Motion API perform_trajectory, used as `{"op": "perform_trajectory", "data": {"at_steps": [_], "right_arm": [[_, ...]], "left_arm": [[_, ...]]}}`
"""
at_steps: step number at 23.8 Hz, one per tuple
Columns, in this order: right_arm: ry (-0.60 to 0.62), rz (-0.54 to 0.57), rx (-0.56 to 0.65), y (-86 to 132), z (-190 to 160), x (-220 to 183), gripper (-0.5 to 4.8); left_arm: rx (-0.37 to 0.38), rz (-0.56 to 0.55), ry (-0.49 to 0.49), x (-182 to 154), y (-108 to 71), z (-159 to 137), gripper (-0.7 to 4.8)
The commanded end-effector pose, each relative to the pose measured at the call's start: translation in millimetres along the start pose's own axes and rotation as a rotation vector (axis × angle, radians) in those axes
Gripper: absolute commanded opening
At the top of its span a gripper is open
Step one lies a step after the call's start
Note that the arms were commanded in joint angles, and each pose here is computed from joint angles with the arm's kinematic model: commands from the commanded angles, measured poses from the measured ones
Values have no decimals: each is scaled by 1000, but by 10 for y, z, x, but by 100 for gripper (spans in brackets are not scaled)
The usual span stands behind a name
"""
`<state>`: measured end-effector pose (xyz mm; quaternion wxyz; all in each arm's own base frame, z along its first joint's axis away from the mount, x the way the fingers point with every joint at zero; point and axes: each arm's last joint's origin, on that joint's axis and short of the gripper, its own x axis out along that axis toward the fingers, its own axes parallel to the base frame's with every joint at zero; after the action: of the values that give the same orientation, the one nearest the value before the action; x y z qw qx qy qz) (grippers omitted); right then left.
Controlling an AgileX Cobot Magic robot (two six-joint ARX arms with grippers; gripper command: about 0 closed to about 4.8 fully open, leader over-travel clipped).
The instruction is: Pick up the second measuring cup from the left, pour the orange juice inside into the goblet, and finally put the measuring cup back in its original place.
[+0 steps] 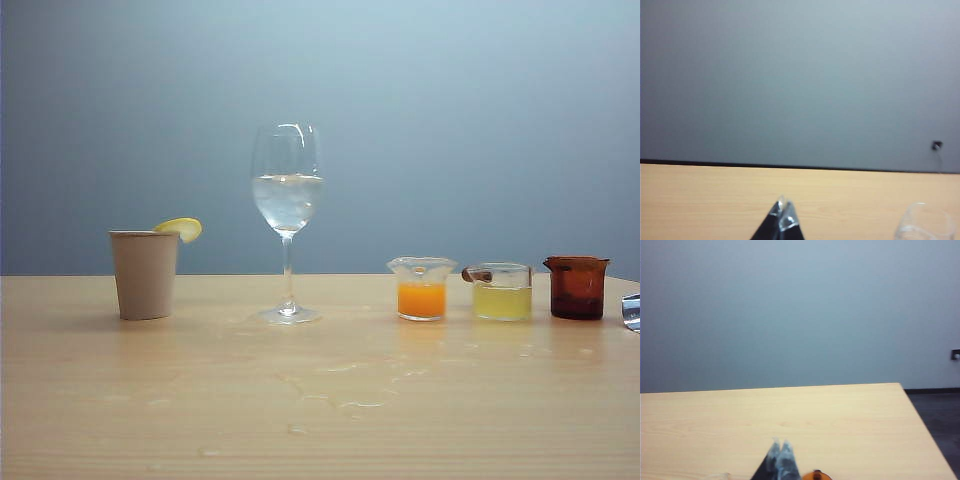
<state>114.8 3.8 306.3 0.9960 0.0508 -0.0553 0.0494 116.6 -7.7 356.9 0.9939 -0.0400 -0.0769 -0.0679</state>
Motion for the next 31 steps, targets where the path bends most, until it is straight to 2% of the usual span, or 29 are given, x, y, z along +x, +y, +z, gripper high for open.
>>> {"op": "perform_trajectory", "data": {"at_steps": [1, 4, 6, 12, 17, 21, 25, 28, 31], "right_arm": [[-47, 72, 2, 77, 104, 159, -2], [-48, 139, 23, 245, 55, 388, -2], [-15, 192, 35, 406, -33, 504, -2], [64, 285, 45, 785, -274, 695, -1], [121, 302, 35, 1059, -545, 843, -2], [134, 281, 30, 1304, -912, 976, -2], [123, 275, 46, 1413, -1156, 1090, -1], [148, 194, 42, 1427, -1360, 1156, -1], [174, 168, 28, 1422, -1445, 1170, -1]], "left_arm": [[-10, -126, 37, 226, -51, 156, -6], [-33, -223, 149, 444, -206, 215, -6], [-42, -304, 190, 539, -349, 206, -6], [-50, -434, 235, 544, -607, 152, -6], [-49, -445, 239, 526, -663, 147, -6], [-50, -446, 225, 529, -664, 161, -6], [-50, -450, 225, 529, -665, 160, -6], [-50, -449, 225, 529, -664, 160, -6], [-50, -449, 225, 529, -664, 160, -6]]}}
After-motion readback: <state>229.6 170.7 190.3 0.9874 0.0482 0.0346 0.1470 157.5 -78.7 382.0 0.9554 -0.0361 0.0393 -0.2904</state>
